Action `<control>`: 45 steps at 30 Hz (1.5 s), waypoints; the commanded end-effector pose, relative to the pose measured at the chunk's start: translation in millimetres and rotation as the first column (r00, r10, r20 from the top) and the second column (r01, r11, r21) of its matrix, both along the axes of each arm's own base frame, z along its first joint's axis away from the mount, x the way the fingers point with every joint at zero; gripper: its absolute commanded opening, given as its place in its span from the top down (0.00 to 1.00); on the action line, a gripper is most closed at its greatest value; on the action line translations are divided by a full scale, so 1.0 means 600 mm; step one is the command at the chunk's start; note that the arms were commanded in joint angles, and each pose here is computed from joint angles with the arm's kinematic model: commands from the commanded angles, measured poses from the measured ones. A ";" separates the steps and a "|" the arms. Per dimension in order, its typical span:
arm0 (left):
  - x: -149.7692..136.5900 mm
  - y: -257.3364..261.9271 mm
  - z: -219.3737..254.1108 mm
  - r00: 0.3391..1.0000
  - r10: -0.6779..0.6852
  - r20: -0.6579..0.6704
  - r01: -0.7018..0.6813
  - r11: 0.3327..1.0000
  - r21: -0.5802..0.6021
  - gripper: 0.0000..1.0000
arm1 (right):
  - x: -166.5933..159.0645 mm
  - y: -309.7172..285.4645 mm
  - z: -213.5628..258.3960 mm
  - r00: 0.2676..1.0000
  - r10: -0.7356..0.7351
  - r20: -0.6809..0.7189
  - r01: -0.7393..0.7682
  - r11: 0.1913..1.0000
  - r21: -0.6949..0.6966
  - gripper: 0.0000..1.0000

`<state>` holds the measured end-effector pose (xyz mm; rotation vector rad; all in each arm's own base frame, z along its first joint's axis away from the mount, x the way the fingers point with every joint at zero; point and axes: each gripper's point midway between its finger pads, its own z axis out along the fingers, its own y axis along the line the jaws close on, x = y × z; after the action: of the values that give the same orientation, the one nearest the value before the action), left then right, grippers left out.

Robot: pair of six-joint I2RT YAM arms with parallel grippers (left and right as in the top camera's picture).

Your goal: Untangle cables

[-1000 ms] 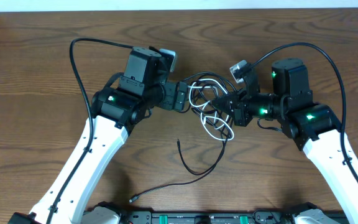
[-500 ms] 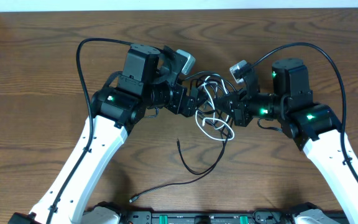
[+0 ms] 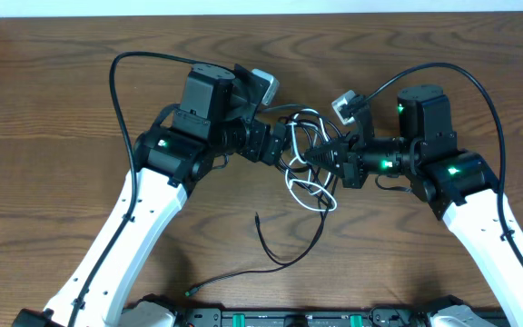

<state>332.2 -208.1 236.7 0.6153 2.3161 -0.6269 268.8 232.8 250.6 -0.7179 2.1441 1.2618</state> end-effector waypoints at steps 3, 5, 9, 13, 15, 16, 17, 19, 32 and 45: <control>0.029 0.010 -0.037 0.998 0.063 -0.018 -0.062 0.996 0.065 0.07 | -0.023 0.009 0.035 0.996 0.078 0.035 -0.080 0.994 0.068 0.99; 0.028 -0.001 -0.042 0.999 0.038 -0.033 -0.037 0.998 0.042 0.07 | -0.024 0.009 0.035 0.996 0.079 0.034 -0.081 0.994 0.069 0.99; 0.023 -0.035 -0.031 0.998 -0.049 -0.040 0.047 0.998 -0.053 0.07 | -0.024 0.009 0.035 0.996 0.079 0.034 -0.081 0.994 0.069 0.99; 0.029 -0.040 -0.023 0.998 -0.054 -0.015 0.053 0.996 -0.067 0.11 | -0.024 0.009 0.035 0.996 0.079 0.034 -0.081 0.994 0.069 0.99; 0.032 -0.037 -0.024 0.999 -0.045 -0.010 0.045 0.997 -0.059 0.17 | -0.024 0.009 0.035 0.996 0.079 0.034 -0.081 0.994 0.069 0.99; 0.036 -0.031 -0.027 1.000 -0.027 -0.007 0.027 0.999 -0.041 0.20 | -0.023 0.009 0.035 0.996 0.078 0.034 -0.080 0.994 0.069 0.99; 0.040 -0.024 -0.032 1.000 -0.004 -0.004 0.004 1.000 -0.017 0.22 | -0.023 0.009 0.035 0.996 0.078 0.034 -0.080 0.994 0.069 0.99; 0.056 0.011 -0.049 0.996 0.092 0.014 -0.093 0.992 0.088 0.27 | -0.024 0.009 0.035 0.996 0.079 0.032 -0.081 0.994 0.069 0.99; 0.060 0.275 -0.062 0.776 0.544 0.320 -0.608 0.508 0.610 0.40 | -0.031 0.010 0.038 0.995 0.099 0.023 -0.100 0.991 0.085 0.99; 0.053 0.258 -0.092 0.788 0.595 0.160 -0.575 0.617 0.537 0.45 | 0.010 -0.024 -0.017 0.996 -0.090 0.007 0.090 0.991 -0.101 0.98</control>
<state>364.8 -38.3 192.5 0.0348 2.4776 0.5135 265.9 226.5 238.0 -0.6780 2.2272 1.2220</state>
